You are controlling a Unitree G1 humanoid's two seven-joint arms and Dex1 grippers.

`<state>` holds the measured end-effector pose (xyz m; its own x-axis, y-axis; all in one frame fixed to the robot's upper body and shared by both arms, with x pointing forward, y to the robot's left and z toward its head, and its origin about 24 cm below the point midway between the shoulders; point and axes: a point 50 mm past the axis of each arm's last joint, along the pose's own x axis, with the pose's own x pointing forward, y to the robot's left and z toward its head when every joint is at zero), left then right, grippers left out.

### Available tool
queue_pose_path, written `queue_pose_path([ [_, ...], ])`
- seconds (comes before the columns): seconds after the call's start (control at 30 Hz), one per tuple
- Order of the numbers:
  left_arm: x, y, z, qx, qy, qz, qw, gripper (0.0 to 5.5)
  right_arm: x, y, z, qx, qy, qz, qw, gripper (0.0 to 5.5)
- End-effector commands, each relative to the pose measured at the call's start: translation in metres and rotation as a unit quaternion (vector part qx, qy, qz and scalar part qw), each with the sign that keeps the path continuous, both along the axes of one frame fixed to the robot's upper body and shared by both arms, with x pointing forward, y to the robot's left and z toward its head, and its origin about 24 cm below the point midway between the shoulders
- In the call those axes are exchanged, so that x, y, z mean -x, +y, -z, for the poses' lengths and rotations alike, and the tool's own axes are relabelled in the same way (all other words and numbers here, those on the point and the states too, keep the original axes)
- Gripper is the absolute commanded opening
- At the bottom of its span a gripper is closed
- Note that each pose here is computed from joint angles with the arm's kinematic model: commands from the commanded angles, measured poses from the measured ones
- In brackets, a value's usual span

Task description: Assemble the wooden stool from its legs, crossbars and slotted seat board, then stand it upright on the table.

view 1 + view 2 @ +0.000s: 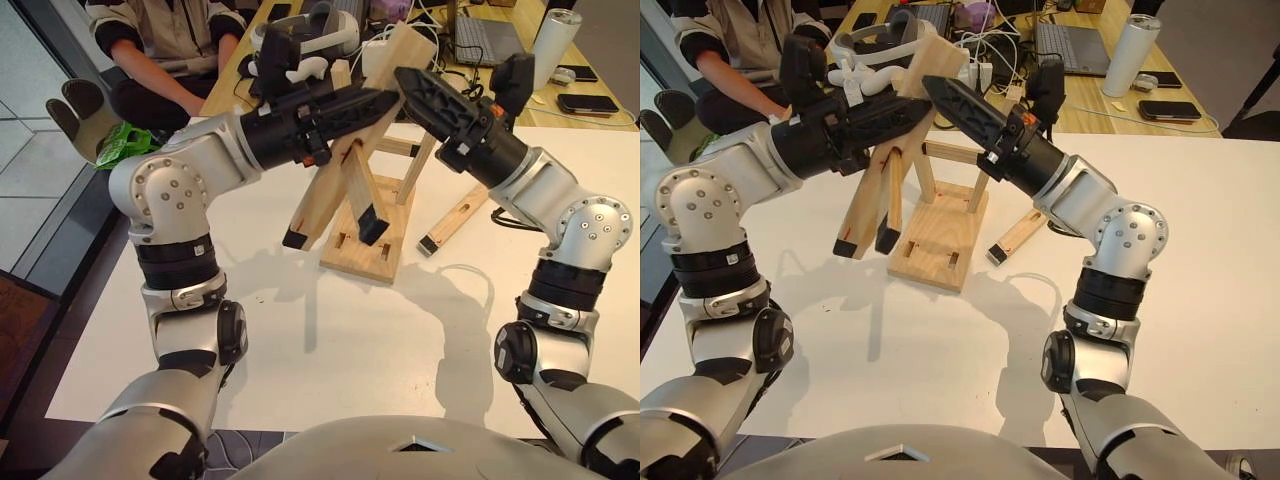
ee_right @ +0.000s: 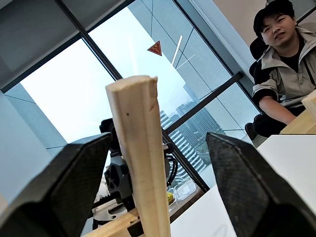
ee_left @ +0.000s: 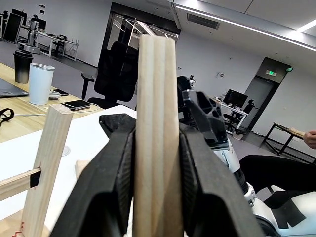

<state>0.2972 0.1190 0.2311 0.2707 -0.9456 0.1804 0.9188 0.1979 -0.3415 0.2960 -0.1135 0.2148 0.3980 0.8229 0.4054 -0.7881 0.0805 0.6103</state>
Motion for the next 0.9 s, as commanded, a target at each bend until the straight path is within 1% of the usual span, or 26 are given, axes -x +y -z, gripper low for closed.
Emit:
queue_pose_path([
  [0.03,0.008,-0.007,-0.002,-0.004,-0.004,0.023,1.0,1.04,0.001,-0.003,-0.009,0.0,-0.014,-0.012,1.0,3.56],
  [0.2,0.011,-0.009,0.001,-0.006,0.003,0.027,1.0,1.04,0.003,-0.007,-0.014,-0.02,-0.022,-0.027,0.999,2.77],
  [0.23,0.011,-0.009,0.001,-0.006,0.004,0.029,1.0,1.04,0.003,-0.008,-0.014,-0.023,-0.022,-0.029,0.999,2.49],
  [0.3,0.011,-0.011,0.0,-0.007,0.005,0.035,0.999,1.04,0.005,-0.008,-0.014,-0.028,-0.025,-0.036,0.999,2.25],
  [0.37,0.011,-0.012,0.0,-0.008,0.006,0.041,0.999,1.04,0.007,-0.008,-0.014,-0.027,-0.029,-0.047,0.998,1.84],
  [0.5,0.01,-0.012,-0.003,-0.009,0.009,0.052,0.999,1.04,0.013,-0.008,-0.012,-0.016,-0.038,-0.071,0.997,1.25],
  [0.73,0.01,-0.012,-0.01,0.004,0.002,0.066,0.998,1.04,0.016,-0.012,-0.008,0.005,-0.047,-0.094,0.994,1.12],
  [0.77,0.009,-0.011,-0.011,0.007,0.002,0.067,0.998,1.41,0.016,-0.013,-0.008,0.007,-0.048,-0.094,0.994,1.11],
  [0.83,0.009,-0.01,-0.012,0.011,0.003,0.068,0.998,1.59,0.015,-0.014,-0.007,0.01,-0.047,-0.09,0.995,1.07],
  [0.87,0.009,-0.01,-0.012,0.012,0.003,0.067,0.998,1.84,0.014,-0.015,-0.006,0.011,-0.046,-0.086,0.995,1.03],
  [0.9,0.008,-0.009,-0.012,0.01,0.004,0.063,0.998,1.88,0.013,-0.015,-0.005,0.014,-0.045,-0.08,0.996,1.03],
])
